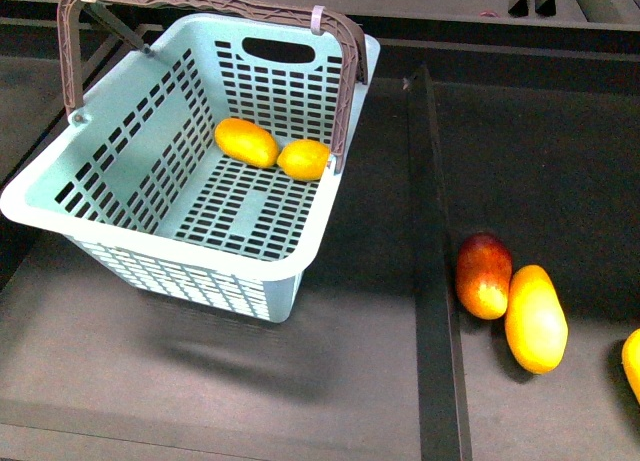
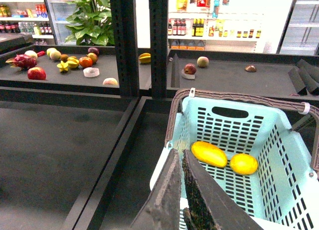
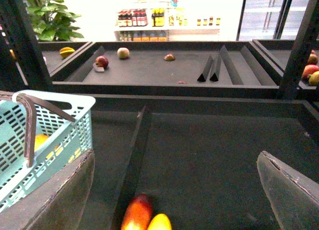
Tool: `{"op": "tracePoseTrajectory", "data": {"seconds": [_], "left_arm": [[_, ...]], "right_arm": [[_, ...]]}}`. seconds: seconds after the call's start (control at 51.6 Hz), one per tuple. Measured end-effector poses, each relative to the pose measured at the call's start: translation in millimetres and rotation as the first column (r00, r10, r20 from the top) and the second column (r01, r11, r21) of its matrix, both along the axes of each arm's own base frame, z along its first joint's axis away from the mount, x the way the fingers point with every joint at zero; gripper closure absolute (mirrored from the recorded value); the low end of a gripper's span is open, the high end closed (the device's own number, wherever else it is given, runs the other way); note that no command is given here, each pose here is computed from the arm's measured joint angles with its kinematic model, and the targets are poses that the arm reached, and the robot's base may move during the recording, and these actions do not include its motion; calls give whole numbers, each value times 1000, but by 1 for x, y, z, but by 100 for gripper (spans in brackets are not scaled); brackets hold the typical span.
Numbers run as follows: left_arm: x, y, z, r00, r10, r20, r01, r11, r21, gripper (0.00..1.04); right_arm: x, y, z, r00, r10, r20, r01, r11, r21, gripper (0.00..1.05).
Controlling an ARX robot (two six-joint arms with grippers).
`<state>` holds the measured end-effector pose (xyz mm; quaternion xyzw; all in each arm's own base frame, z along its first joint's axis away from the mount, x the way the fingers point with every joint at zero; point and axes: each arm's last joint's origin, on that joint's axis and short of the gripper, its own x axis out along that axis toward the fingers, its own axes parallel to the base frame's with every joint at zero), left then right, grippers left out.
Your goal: Pick lemon and mango into basket
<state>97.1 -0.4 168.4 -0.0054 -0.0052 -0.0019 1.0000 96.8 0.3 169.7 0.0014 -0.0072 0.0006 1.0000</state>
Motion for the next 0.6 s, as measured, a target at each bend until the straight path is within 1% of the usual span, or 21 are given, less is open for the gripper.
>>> {"op": "tracePoseTrajectory", "data": {"seconds": [0.136, 0.155, 0.174, 0.213, 0.271, 0.31, 0.368, 0.465, 0.523, 0.562, 0.581, 0.6], "left_arm": [[0, 0, 0, 1000, 0, 0, 0, 1000, 0, 102], [0, 0, 0, 1000, 0, 0, 0, 1000, 0, 101], [0, 0, 0, 1000, 0, 0, 0, 1000, 0, 99], [0, 0, 0, 1000, 0, 0, 0, 1000, 0, 92], [0, 0, 0, 1000, 0, 0, 0, 1000, 0, 75], [0, 0, 0, 1000, 0, 0, 0, 1000, 0, 67], [0, 0, 0, 1000, 0, 0, 0, 1000, 0, 51], [0, 0, 0, 1000, 0, 0, 0, 1000, 0, 32], [0, 0, 0, 1000, 0, 0, 0, 1000, 0, 15], [0, 0, 0, 1000, 0, 0, 0, 1000, 0, 6], [0, 0, 0, 1000, 0, 0, 0, 1000, 2, 6], [0, 0, 0, 1000, 0, 0, 0, 1000, 2, 7]], "right_arm": [[0, 0, 0, 1000, 0, 0, 0, 1000, 0, 9], [0, 0, 0, 1000, 0, 0, 0, 1000, 0, 9], [0, 0, 0, 1000, 0, 0, 0, 1000, 0, 9], [0, 0, 0, 1000, 0, 0, 0, 1000, 0, 9], [0, 0, 0, 1000, 0, 0, 0, 1000, 0, 9], [0, 0, 0, 1000, 0, 0, 0, 1000, 0, 9], [0, 0, 0, 1000, 0, 0, 0, 1000, 0, 9], [0, 0, 0, 1000, 0, 0, 0, 1000, 0, 9], [0, 0, 0, 1000, 0, 0, 0, 1000, 0, 9], [0, 0, 0, 1000, 0, 0, 0, 1000, 0, 9], [0, 0, 0, 1000, 0, 0, 0, 1000, 0, 9], [0, 0, 0, 1000, 0, 0, 0, 1000, 0, 9]]}}
